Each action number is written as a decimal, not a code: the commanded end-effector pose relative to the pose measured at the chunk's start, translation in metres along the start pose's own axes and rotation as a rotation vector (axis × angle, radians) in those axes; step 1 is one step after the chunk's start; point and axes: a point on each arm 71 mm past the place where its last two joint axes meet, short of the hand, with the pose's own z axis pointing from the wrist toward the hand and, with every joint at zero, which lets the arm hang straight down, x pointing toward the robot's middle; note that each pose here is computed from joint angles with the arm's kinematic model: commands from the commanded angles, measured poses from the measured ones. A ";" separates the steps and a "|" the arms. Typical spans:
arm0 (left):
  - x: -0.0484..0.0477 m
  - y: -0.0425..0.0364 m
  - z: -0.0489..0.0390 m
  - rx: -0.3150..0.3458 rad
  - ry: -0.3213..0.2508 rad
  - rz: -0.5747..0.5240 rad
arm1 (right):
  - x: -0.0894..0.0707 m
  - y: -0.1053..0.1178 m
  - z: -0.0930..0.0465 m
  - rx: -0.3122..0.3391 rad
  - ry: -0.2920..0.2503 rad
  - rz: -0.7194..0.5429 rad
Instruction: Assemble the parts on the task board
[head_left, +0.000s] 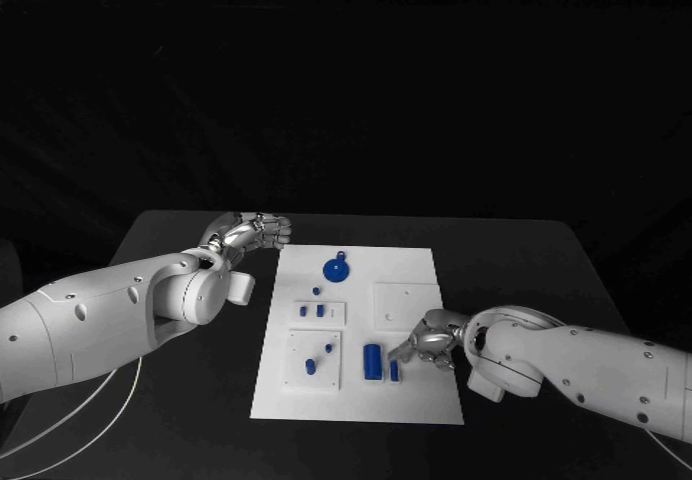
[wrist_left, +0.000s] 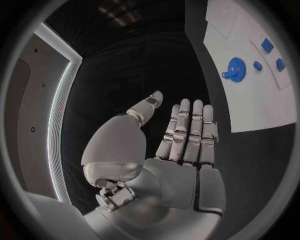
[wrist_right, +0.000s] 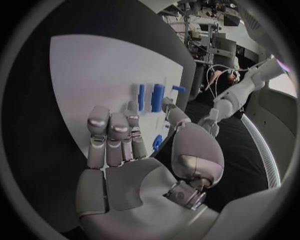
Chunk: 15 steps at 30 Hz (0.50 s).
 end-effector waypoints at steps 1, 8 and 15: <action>0.0050 -0.0012 0.0003 0.017 0.037 -0.034 | -0.029 0.008 0.002 -0.160 -0.105 0.200; -0.0017 -0.0005 0.0026 0.015 0.016 -0.035 | -0.082 0.012 0.014 -0.296 -0.200 0.420; -0.0114 -0.0004 0.0110 0.007 -0.012 -0.034 | -0.114 0.018 0.039 -0.375 -0.308 0.566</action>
